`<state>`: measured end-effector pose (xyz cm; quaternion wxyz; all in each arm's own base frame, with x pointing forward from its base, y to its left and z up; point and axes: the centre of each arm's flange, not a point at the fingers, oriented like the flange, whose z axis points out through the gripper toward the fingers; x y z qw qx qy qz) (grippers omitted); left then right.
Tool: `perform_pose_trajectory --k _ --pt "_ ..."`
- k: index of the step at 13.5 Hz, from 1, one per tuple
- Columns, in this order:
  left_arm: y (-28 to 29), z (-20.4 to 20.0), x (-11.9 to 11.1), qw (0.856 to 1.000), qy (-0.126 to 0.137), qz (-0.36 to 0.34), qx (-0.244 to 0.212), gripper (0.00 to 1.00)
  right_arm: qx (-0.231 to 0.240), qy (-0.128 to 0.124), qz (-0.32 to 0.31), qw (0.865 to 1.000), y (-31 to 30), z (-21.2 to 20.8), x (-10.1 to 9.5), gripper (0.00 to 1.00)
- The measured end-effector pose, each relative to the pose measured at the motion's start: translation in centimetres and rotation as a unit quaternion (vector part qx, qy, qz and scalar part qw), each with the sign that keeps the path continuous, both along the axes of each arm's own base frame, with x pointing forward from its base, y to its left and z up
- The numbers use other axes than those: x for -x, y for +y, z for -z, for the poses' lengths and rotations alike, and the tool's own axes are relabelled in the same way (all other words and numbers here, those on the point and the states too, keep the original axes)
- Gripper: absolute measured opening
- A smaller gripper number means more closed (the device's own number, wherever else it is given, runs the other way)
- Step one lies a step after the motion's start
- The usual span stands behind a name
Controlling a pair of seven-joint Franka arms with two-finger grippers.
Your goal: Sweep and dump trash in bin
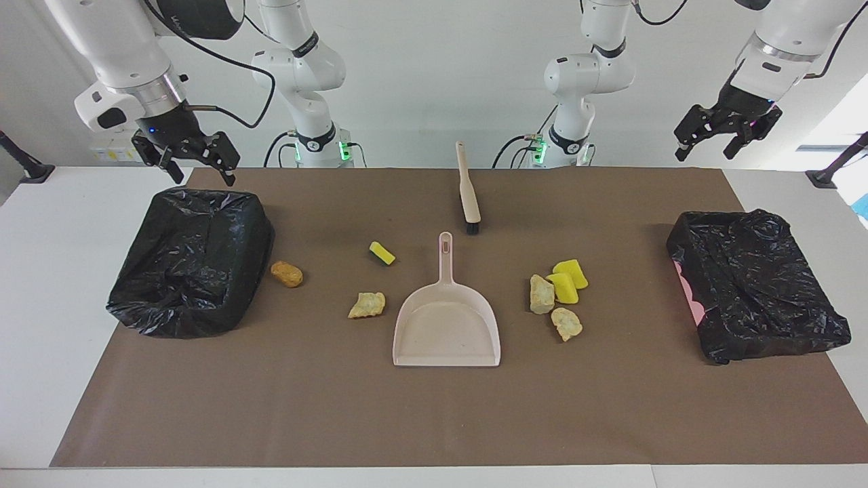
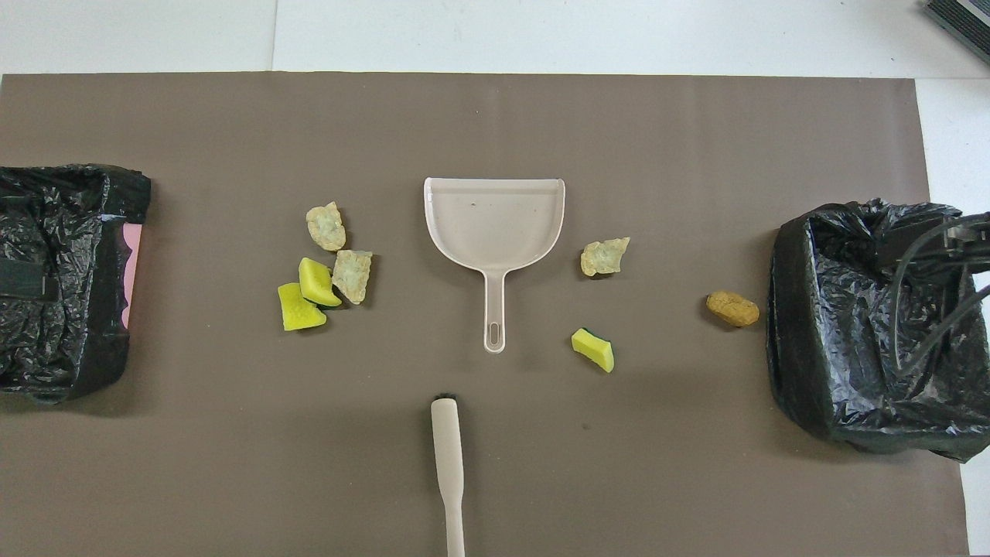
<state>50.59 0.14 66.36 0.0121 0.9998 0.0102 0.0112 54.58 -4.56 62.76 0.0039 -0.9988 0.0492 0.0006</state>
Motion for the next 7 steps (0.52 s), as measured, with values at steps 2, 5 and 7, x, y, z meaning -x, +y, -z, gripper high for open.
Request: perform_pose_trajectory --k 2,5,7 --pt "0.0 0.0 0.0 1.0 0.0 0.0 0.0 1.0 0.0 0.001 0.003 1.0 -0.3 0.0 0.05 1.0" --pt "0.0 0.0 0.0 1.0 0.0 0.0 0.0 1.0 0.0 0.001 0.002 1.0 -0.21 0.0 0.05 1.0" --pt "0.0 0.0 0.0 1.0 0.0 0.0 0.0 1.0 0.0 0.001 0.0 1.0 0.02 0.0 0.03 1.0"
